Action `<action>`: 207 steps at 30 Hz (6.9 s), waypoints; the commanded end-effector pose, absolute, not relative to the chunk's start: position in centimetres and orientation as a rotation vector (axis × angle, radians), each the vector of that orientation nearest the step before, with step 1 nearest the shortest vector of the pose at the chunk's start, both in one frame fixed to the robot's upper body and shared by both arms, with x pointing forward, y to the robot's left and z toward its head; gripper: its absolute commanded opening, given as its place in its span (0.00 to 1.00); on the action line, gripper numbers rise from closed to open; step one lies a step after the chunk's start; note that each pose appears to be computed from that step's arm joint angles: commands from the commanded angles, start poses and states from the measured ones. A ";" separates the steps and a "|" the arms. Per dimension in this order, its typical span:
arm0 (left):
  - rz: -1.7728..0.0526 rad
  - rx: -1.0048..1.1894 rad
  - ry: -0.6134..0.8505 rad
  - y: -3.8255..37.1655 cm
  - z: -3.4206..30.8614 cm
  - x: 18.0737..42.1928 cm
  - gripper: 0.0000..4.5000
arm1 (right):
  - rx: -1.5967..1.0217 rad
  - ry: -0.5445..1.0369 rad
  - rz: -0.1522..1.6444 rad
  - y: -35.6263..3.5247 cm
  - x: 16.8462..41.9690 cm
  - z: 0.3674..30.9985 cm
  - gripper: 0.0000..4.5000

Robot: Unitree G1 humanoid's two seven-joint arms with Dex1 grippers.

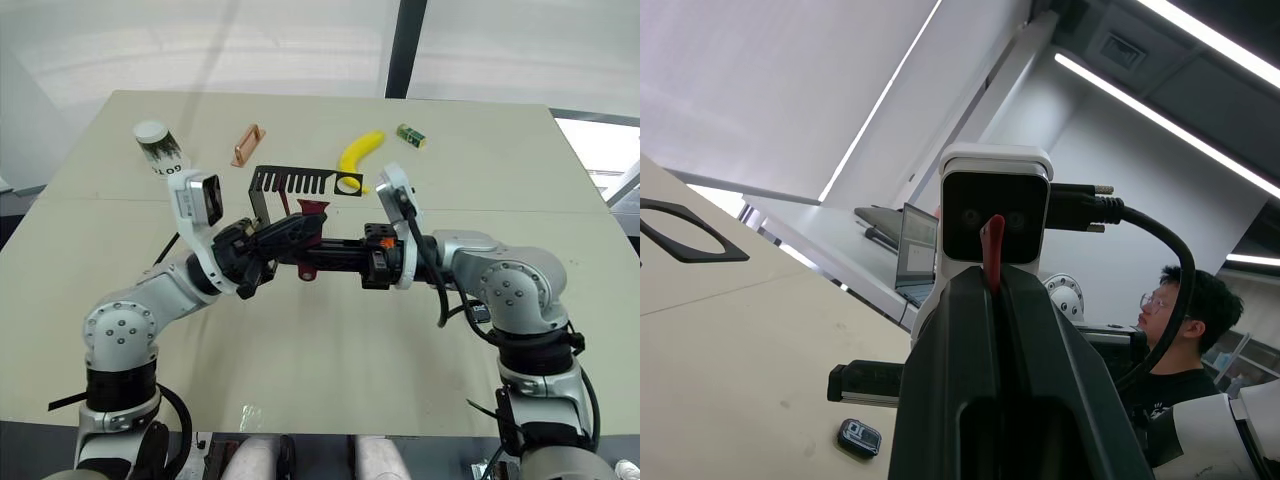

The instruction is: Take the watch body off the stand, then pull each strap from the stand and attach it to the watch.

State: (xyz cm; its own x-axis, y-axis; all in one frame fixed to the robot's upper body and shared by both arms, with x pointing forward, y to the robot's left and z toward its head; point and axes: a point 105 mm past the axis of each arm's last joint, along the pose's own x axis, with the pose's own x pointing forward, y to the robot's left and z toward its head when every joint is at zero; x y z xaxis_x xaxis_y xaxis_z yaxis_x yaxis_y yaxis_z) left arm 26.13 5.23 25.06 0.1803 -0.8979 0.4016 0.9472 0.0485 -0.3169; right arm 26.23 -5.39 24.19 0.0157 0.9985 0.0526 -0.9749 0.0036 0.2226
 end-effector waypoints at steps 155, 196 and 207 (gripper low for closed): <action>-1.368 0.873 -0.246 7.7 17.4 29.1 0.00 | 0.235 0.718 1.027 -10.9 29.0 15.4 0.34; -1.357 0.856 -0.205 7.3 16.3 29.7 0.00 | 0.382 0.747 1.062 -8.9 29.1 16.1 0.34; -1.359 0.862 -0.207 7.0 16.0 30.1 0.00 | 0.379 0.745 1.062 -9.1 29.0 16.1 0.34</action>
